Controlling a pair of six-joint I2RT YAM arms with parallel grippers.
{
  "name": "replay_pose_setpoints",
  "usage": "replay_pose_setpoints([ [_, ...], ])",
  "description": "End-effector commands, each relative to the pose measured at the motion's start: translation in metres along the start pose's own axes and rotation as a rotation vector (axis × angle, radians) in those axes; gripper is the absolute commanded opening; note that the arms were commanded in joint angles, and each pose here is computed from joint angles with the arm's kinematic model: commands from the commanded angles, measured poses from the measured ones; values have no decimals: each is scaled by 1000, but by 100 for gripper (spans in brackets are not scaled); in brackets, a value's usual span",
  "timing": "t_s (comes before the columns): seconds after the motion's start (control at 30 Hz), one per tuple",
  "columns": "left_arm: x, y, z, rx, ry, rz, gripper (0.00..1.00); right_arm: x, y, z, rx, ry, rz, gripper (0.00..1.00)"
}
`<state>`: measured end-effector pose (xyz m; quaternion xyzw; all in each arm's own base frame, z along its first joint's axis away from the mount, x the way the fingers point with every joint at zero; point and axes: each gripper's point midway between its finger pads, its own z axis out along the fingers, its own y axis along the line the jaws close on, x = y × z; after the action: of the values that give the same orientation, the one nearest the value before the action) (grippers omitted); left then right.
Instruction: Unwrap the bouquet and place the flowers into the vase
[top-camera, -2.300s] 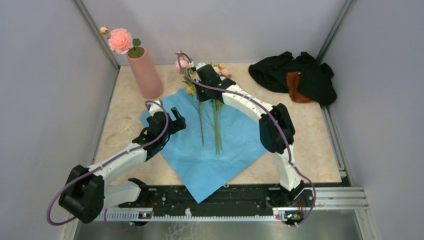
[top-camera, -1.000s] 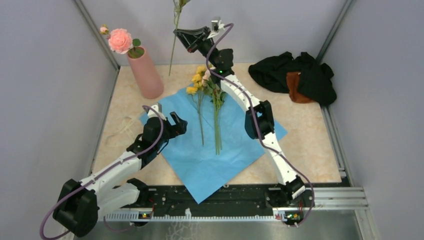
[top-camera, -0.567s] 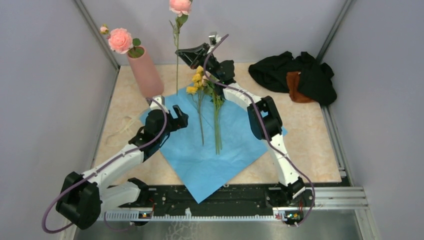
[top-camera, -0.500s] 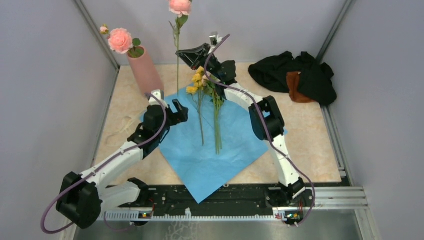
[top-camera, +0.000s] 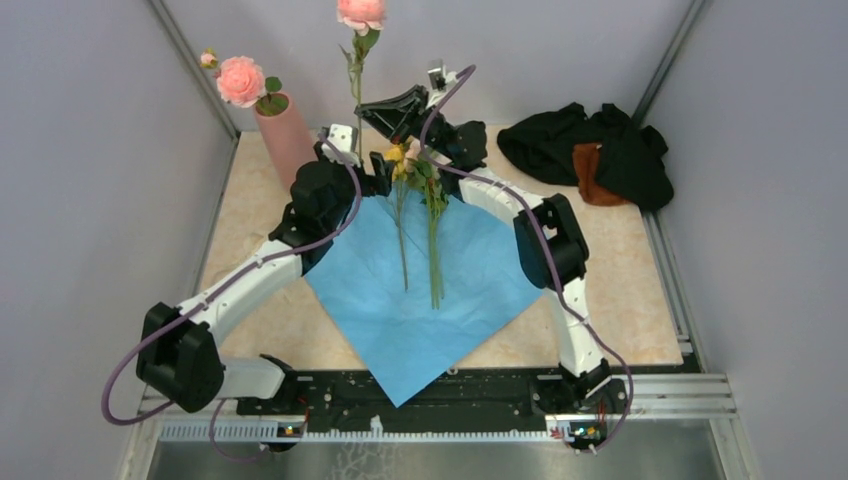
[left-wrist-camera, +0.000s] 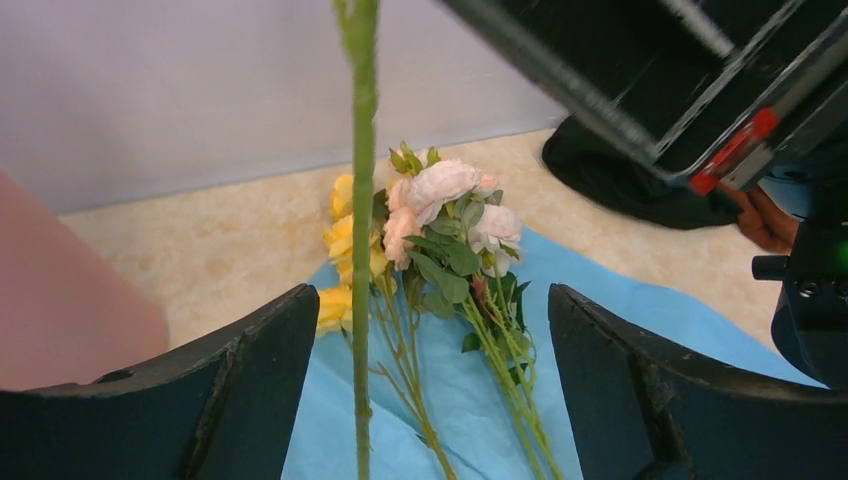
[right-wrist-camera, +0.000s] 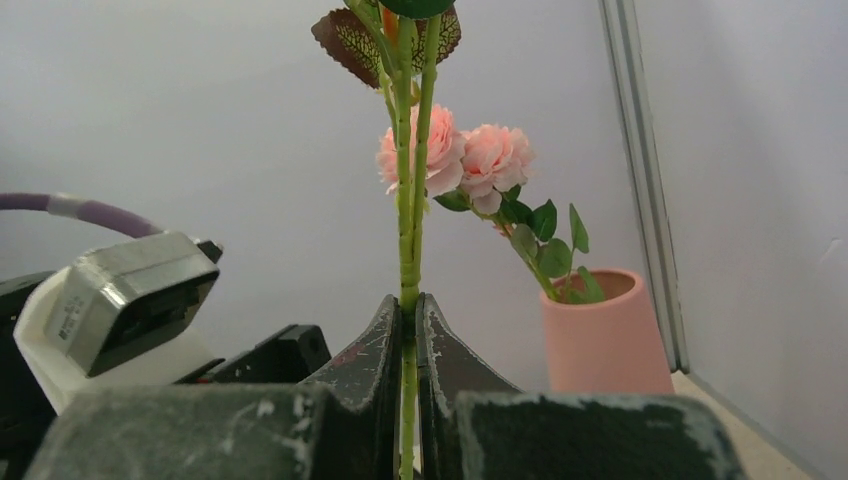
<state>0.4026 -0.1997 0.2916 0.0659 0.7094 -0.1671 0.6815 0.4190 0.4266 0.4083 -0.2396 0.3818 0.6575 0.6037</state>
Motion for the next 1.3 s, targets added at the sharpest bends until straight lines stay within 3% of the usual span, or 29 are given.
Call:
replay_pose_setpoints([
  [0.0, -33, -10, 7, 81, -73, 188, 88, -33, 37, 10, -71, -20, -42, 0],
  [0.1, -45, -12, 5, 92, -110, 218, 73, -32, 37, 9, -67, -12, -36, 0],
  [0.2, -64, -14, 4, 94, -133, 239, 71, -28, 35, 8, -57, 3, -30, 0],
  [0.57, -140, 5, -19, -35, -217, 318, 81, -7, 25, -6, -5, 57, -25, 0],
  [0.83, -165, 3, -3, -37, -230, 298, 83, -1, 28, -14, -12, 56, 4, 0],
  [1.27, -119, -2, 23, 26, -135, 228, 74, -2, 28, -12, -9, 68, -14, 0],
])
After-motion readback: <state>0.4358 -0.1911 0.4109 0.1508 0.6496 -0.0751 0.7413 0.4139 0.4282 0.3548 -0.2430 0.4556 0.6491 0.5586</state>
